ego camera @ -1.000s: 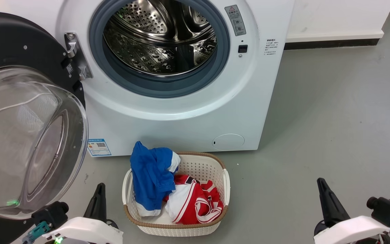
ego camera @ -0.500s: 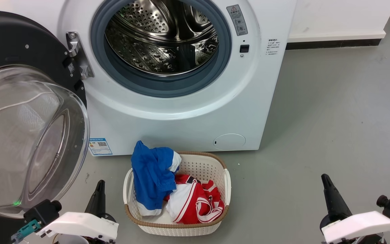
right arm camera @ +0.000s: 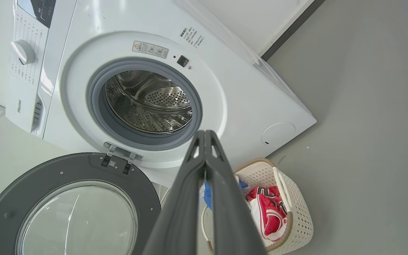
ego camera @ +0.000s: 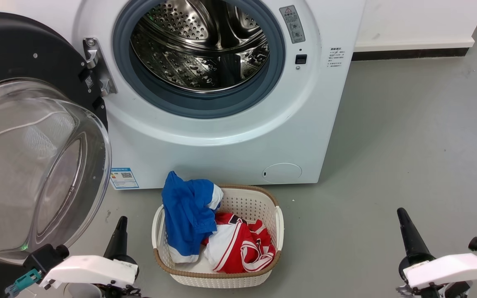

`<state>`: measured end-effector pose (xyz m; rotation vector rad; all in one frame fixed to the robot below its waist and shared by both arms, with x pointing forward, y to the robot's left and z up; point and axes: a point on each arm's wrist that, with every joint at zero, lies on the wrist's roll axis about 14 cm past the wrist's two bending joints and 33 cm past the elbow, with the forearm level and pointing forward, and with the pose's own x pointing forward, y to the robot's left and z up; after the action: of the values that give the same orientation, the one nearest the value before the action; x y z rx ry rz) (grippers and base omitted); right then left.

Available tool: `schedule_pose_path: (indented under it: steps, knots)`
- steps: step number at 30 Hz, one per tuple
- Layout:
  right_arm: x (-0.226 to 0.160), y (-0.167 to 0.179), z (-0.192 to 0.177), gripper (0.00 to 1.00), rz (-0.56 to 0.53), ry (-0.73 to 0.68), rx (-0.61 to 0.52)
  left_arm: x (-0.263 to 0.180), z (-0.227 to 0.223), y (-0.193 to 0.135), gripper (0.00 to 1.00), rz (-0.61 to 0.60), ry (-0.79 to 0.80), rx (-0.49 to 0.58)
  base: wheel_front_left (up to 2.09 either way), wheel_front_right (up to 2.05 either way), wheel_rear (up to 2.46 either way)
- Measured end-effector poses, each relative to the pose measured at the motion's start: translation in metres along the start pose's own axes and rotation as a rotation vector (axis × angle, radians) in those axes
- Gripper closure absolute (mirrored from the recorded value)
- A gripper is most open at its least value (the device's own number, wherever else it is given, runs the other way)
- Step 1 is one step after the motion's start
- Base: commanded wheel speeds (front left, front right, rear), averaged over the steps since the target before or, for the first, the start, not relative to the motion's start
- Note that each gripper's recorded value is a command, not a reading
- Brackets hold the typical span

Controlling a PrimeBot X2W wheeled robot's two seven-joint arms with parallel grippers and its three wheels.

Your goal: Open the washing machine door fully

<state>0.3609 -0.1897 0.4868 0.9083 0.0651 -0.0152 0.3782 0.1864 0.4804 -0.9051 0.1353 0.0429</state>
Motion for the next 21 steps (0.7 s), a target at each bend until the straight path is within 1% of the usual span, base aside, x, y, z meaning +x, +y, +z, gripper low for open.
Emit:
schedule_pose_path:
  steps: [21]
  knots:
    - [0.0093,0.0031,0.0077,1.00,0.009,-0.015,0.229,0.0033,0.0061,-0.0034,1.00,-0.021,-0.008,-0.234,0.00,0.00,0.00]
